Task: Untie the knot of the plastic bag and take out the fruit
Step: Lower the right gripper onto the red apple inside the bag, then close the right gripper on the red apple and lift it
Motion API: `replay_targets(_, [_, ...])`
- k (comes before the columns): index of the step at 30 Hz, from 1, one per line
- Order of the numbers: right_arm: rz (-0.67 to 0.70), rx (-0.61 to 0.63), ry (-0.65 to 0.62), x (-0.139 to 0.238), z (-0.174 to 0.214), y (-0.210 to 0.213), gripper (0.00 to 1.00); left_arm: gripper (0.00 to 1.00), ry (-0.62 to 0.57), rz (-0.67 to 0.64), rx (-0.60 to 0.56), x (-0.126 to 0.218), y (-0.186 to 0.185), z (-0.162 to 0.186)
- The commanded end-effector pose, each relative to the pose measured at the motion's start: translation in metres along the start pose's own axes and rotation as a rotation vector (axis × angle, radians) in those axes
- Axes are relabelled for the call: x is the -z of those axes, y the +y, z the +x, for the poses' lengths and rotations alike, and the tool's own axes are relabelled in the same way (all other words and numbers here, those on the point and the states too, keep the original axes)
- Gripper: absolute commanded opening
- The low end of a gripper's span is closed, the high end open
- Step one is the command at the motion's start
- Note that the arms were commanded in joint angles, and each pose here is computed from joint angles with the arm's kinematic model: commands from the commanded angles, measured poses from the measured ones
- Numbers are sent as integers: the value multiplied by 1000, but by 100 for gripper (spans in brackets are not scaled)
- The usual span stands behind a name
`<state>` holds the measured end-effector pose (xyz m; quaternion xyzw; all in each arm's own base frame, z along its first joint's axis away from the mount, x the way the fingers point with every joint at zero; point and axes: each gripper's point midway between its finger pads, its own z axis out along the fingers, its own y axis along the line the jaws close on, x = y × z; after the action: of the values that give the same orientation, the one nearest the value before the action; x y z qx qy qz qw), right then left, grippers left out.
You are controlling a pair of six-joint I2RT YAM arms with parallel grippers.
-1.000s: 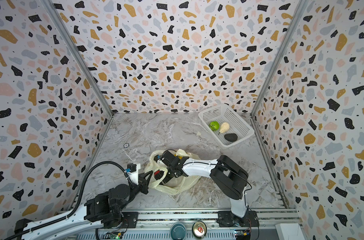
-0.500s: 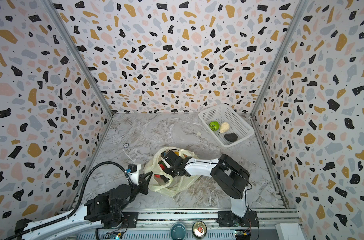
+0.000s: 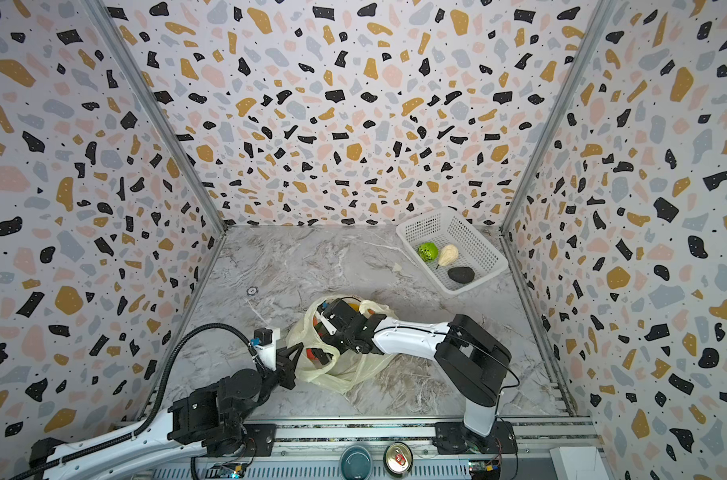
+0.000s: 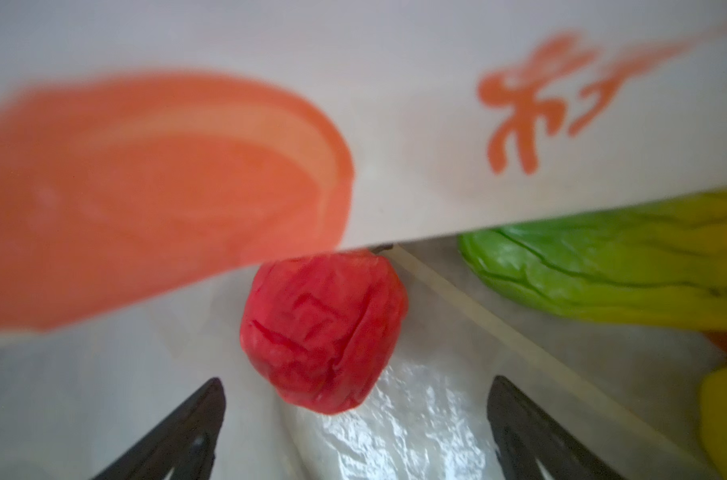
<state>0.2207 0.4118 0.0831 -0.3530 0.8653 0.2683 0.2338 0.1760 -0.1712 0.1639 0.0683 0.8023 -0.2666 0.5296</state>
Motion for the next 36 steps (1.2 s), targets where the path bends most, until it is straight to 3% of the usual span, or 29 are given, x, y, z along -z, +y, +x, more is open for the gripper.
replay_targets(1, [-29,32,-53,-5,-21,10,100,0,-29,6,12,1,-2,-8])
replay_targets(10, [-72,37,-15,-39,-20,20,98,0,-24,7,12,1,-2,-6])
replay_targets(19, [-46,28,-7,-35,-11,15,65,0,-25,9,17,0,-2,-4])
replay_targets(22, [-45,29,-17,-26,-12,15,58,0,-30,2,17,0,-2,-6])
replay_targets(36, [-14,15,-9,32,9,8,57,0,-68,-19,20,0,0,-15])
